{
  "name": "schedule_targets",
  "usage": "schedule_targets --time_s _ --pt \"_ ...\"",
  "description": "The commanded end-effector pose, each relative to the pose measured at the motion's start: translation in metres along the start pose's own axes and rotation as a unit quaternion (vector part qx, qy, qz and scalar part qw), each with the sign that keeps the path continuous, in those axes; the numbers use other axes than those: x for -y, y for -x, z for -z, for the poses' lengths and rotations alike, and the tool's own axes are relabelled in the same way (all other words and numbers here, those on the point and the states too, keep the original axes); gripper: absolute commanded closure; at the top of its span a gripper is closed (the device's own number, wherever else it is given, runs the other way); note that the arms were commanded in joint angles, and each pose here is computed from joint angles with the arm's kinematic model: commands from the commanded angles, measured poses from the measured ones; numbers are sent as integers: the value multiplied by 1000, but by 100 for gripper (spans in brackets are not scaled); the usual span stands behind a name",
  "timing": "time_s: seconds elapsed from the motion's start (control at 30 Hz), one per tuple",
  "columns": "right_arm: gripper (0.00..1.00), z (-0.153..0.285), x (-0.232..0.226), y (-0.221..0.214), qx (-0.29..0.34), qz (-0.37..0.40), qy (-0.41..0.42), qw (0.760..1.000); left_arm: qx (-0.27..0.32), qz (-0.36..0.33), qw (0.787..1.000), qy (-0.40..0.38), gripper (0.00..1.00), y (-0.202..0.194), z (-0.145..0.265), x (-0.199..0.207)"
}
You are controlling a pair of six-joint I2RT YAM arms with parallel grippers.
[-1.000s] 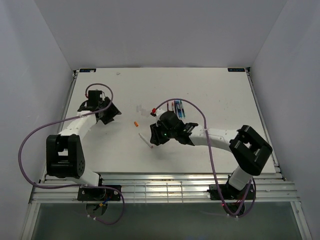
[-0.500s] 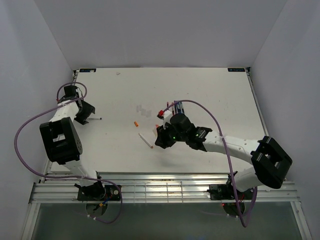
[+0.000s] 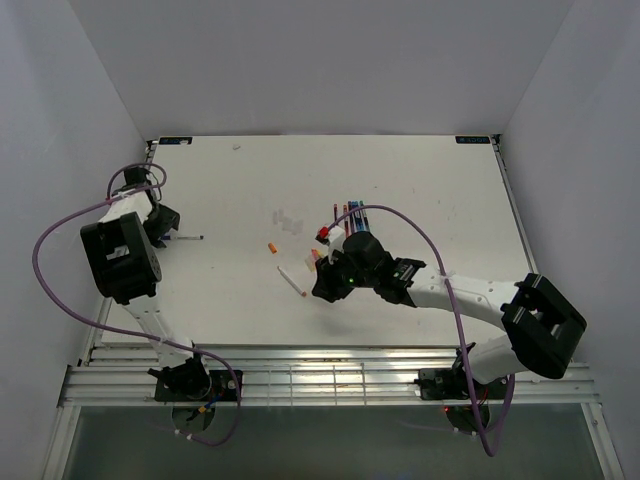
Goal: Open the pen caps
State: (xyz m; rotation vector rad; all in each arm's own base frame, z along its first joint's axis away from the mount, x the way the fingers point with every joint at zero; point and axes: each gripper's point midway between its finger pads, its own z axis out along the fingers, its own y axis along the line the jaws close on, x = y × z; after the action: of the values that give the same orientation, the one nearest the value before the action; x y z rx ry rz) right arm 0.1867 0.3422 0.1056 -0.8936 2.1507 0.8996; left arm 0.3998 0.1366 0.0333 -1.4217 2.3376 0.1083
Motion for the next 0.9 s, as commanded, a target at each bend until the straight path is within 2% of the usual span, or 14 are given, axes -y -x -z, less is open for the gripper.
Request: schedule_targets --time_s 0.0,0.33,0.57,0.77,0.87 --pt "58 0 -2 10 25 13 13 1000 23 2 1000 20 32 19 2 -4" --pt "58 -1 4 7 25 8 11 1000 17 -17 999 47 32 29 -16 -6" --pt "58 0 7 3 24 4 9 1000 9 -41 997 63 42 26 -28 -11" --pt "58 2 9 2 28 4 8 1000 -3 -50 996 76 61 18 -35 -20" --pt "58 3 9 3 30 2 8 1000 -10 -50 996 71 73 13 -37 -19"
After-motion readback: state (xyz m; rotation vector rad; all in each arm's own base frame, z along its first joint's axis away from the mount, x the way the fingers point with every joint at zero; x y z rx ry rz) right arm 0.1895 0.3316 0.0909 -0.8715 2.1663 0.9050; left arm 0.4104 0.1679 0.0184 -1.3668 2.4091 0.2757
